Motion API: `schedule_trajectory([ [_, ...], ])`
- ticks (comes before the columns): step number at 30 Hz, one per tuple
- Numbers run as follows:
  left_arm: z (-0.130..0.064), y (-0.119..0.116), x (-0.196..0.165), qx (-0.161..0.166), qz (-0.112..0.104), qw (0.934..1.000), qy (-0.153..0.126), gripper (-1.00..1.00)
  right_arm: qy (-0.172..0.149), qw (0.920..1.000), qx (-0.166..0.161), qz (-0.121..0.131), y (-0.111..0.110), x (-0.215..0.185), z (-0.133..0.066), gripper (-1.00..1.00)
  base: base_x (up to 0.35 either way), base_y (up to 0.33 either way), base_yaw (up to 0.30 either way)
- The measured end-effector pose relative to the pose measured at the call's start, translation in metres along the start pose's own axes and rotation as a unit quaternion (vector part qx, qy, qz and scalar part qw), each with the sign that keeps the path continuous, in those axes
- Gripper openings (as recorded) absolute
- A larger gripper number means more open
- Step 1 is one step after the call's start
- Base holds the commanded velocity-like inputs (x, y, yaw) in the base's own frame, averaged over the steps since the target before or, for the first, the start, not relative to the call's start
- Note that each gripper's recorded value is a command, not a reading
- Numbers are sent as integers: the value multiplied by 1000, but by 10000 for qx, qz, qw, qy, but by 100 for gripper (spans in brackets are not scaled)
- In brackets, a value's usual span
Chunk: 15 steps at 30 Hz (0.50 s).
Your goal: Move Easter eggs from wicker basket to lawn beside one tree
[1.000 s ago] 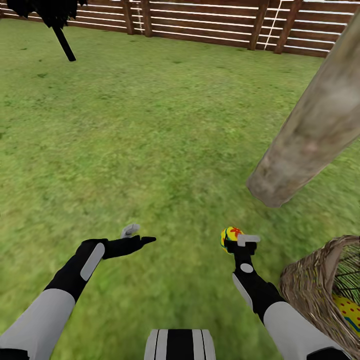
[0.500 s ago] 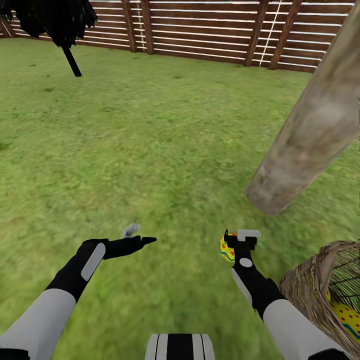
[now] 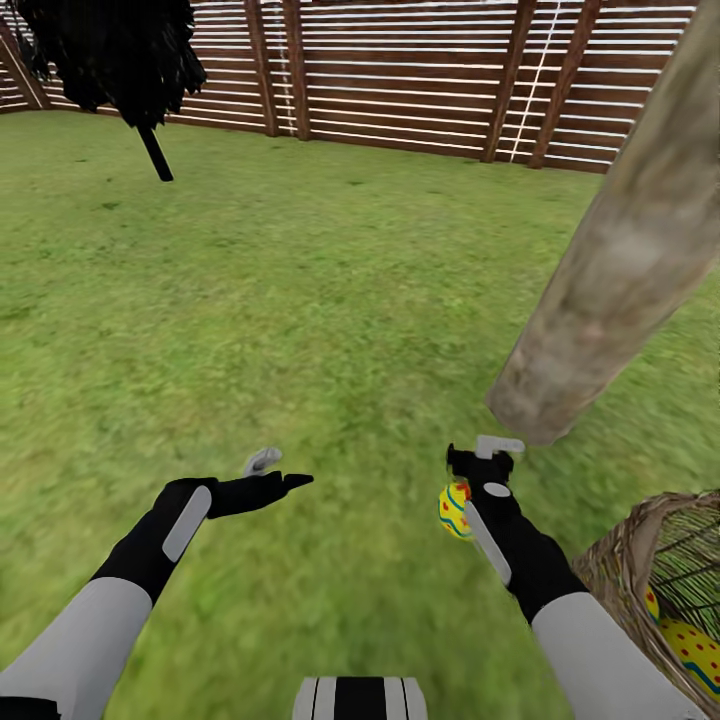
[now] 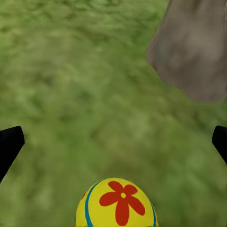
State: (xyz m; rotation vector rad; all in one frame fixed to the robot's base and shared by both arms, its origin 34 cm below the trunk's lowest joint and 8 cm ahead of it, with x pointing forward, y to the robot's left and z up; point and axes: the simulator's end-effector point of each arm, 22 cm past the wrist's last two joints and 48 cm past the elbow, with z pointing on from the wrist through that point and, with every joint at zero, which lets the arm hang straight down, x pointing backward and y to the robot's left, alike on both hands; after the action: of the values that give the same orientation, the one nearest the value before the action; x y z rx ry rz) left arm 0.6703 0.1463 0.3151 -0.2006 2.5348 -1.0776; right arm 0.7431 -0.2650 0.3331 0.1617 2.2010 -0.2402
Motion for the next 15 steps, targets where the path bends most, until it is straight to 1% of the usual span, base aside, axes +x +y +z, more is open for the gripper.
schedule_trajectory([
  [7,-9,-11,-9,15,101,9999,-94,100,-294,9994,-123,138,2,-34,-24,100,0,0,0],
  [11,-15,-15,-15,-32,159,9998,-151,100,-488,9983,-206,227,5,-47,-43,100,0,0,0],
  [13,-18,-16,-18,-72,185,9996,-181,100,-556,9979,-234,256,5,-52,-51,100,-30,0,-58],
  [15,-20,-20,-20,-77,213,9995,-211,100,-609,9974,-249,277,5,-56,-57,100,-181,0,-138],
])
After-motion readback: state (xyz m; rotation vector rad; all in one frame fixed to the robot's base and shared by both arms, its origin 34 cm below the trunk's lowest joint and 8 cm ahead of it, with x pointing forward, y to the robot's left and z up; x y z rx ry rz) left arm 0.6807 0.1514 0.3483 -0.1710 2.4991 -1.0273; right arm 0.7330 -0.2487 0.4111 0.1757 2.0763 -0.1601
